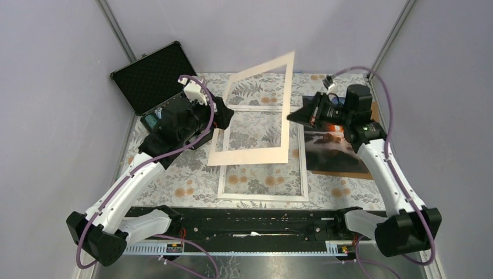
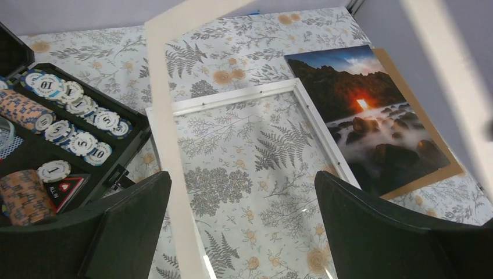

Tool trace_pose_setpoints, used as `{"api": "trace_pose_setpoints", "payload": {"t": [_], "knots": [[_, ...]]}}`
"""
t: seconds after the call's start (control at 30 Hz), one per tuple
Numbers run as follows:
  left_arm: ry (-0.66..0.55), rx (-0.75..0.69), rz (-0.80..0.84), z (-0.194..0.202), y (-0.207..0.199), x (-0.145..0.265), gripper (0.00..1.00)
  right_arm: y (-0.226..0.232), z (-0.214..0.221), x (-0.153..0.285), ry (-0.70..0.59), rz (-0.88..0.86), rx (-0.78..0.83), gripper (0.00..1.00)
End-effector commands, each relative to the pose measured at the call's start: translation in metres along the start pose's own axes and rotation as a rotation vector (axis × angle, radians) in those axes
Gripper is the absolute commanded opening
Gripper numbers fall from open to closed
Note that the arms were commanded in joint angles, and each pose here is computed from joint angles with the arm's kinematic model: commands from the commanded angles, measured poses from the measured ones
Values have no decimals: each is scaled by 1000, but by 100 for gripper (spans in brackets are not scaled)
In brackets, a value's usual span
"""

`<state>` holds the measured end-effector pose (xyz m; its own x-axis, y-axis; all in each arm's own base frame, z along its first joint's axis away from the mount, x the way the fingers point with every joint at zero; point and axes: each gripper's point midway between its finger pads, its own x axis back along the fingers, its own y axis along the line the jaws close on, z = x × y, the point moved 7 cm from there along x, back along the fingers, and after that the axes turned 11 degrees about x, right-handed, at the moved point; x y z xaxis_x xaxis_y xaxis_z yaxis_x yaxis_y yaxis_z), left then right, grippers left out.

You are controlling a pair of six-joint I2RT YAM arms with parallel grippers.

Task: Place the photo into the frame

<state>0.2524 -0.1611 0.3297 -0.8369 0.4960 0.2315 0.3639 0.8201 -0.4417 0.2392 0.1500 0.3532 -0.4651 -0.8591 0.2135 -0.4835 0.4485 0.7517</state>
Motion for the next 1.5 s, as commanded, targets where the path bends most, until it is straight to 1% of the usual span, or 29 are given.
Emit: {"api": "trace_pose_setpoints", "payload": {"t": [0.0, 0.1, 0.17, 0.23, 0.3, 0.33, 0.43, 0.63, 0.77, 0.97, 1.17, 1.33, 1.47], "knots": [[-102, -15, -1, -17, -2, 9, 99, -62, 23, 1, 6, -78, -222, 0], [-93, -15, 11, -15, -4, 8, 99, -116, 60, 1, 49, -28, -348, 0], [-85, -14, 14, -14, -4, 6, 99, -147, 77, 9, 40, 27, -404, 0], [-75, -11, 19, -12, -4, 4, 99, -166, 96, 10, 71, 88, -431, 0], [-70, -7, 23, -11, -4, 2, 99, -180, 112, 10, 150, 153, -454, 0], [-69, -5, 23, -10, -4, 2, 99, -184, 115, 11, 169, 191, -447, 0], [-50, -2, 50, -8, -7, 0, 99, -188, 118, 15, 195, 267, -418, 0], [-48, 1, 58, -7, -8, 1, 99, -189, 118, 21, 239, 344, -388, 0], [-40, -1, 71, -6, -11, 0, 99, -186, 109, 31, 269, 451, -317, 0], [-28, 6, 89, -3, -12, -1, 99, -183, 100, 27, 275, 417, -290, 0], [-19, 9, 95, -1, -13, -3, 99, -176, 112, 7, 372, 354, -260, 0], [-15, 12, 106, -1, -14, -3, 99, -173, 114, 2, 378, 328, -256, 0], [-16, 13, 108, -1, -15, -3, 99, -181, 118, -3, 363, 325, -263, 0]]}}
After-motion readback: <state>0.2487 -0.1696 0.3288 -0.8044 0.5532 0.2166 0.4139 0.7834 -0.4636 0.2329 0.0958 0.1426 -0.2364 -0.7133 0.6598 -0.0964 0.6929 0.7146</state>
